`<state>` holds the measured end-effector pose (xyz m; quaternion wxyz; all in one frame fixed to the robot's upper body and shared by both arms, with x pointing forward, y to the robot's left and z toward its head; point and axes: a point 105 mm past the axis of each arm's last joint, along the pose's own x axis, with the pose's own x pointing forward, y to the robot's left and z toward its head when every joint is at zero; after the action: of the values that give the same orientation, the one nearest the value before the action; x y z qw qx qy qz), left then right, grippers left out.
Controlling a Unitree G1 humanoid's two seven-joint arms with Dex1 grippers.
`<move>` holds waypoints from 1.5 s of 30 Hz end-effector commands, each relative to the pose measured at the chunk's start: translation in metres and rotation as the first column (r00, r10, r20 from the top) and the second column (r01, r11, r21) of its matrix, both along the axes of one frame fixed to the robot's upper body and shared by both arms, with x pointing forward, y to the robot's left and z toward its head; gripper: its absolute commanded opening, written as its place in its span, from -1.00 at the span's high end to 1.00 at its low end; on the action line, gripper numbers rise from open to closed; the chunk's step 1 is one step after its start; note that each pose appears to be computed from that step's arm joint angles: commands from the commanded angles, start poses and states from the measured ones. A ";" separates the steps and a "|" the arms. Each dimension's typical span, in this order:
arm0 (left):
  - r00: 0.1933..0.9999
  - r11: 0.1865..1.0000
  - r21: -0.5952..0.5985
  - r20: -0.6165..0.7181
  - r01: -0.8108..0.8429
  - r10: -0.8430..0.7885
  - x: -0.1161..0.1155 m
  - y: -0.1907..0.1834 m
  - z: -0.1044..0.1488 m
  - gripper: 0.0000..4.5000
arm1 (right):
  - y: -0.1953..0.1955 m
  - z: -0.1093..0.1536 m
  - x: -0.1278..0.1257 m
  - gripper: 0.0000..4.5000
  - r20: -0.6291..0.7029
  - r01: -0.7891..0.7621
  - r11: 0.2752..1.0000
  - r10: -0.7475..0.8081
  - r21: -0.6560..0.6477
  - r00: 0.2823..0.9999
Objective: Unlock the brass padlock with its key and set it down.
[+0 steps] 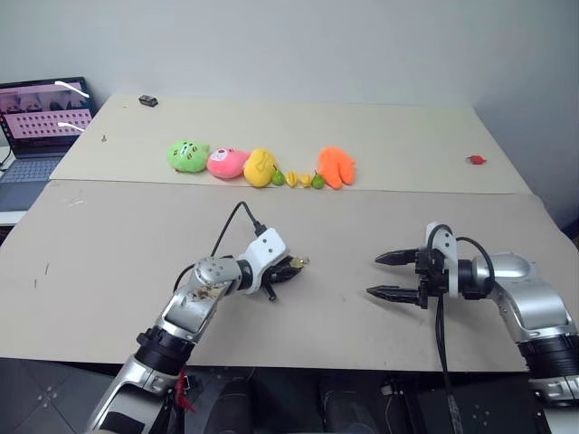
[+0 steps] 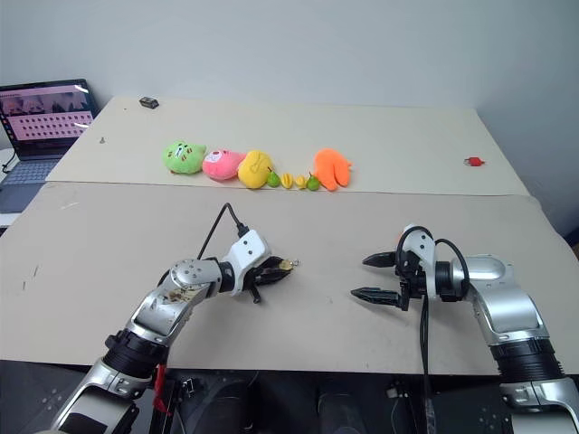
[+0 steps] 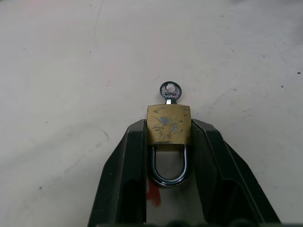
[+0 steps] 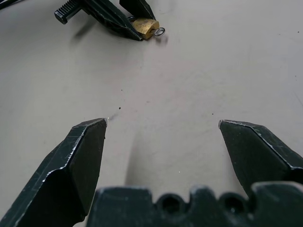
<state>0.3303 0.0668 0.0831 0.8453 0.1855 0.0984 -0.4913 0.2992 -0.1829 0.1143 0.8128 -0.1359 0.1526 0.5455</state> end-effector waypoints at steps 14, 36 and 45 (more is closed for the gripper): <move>0.913 0.870 -0.334 -0.056 0.364 -0.404 -0.020 0.024 0.106 0.63 | 0.049 0.048 0.023 -1.00 0.339 -0.032 0.984 -0.030 0.176 0.940; 0.863 0.875 -0.208 -0.177 0.437 -0.473 -0.031 0.032 0.073 0.63 | 0.113 0.054 0.016 -1.00 0.851 -0.202 0.901 0.430 -0.383 0.302; 0.884 0.904 -0.187 -0.206 0.385 -0.419 -0.025 0.045 0.067 0.63 | 0.118 0.058 0.009 -0.66 0.853 -0.260 0.886 0.449 -0.384 0.266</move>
<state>0.3029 0.1088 0.1408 0.7140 0.0692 0.1364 -0.6833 0.3130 -0.0672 0.1573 0.6050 -0.5192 -0.2906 0.5290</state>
